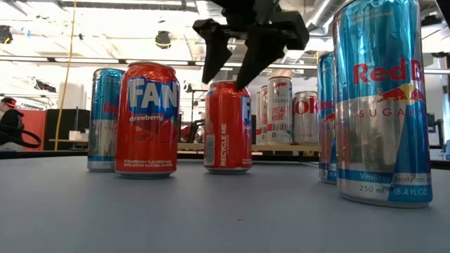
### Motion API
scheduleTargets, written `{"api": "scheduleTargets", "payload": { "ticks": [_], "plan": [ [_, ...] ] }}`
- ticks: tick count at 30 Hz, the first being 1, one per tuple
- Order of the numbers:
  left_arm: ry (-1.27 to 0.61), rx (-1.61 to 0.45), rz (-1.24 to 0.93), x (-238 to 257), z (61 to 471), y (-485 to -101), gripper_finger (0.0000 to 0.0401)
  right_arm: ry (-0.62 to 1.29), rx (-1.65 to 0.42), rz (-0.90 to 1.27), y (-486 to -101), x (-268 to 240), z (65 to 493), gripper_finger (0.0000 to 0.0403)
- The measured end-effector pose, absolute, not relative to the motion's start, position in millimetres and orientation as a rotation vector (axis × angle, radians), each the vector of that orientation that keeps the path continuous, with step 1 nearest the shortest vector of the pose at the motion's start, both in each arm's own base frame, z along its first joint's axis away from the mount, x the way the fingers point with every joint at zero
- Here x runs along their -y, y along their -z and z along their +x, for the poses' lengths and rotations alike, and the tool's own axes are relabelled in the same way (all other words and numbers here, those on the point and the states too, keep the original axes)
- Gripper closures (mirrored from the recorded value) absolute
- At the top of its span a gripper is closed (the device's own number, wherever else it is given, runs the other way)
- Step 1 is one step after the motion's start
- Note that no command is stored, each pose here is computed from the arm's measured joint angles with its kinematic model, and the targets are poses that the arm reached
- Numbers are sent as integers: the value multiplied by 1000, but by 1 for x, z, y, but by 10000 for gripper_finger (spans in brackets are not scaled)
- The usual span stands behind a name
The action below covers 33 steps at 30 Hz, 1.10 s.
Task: Place canned beverage on shelf
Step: Put the top red soda can on the shelf
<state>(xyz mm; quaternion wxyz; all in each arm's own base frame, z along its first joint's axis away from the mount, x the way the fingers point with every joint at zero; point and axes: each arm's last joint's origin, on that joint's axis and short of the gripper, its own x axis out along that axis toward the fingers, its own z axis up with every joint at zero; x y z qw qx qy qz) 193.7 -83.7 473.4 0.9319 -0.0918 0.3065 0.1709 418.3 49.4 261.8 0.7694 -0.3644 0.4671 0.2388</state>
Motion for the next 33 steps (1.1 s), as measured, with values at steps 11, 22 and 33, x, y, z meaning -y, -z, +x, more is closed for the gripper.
{"api": "scheduleTargets", "payload": {
  "ticks": [11, 22, 33],
  "plan": [
    [-343, -633, -190, 84, 194, -473, 92, -623, -1050, -788, -246, -38, 421, 99],
    [-347, -654, -176, 83, 192, -472, 92, -632, -1081, -768, -245, -36, 419, 126],
    [-339, -658, -149, 83, 192, -472, 92, -454, -1151, -525, -247, -30, 418, 174]
  ]
}}
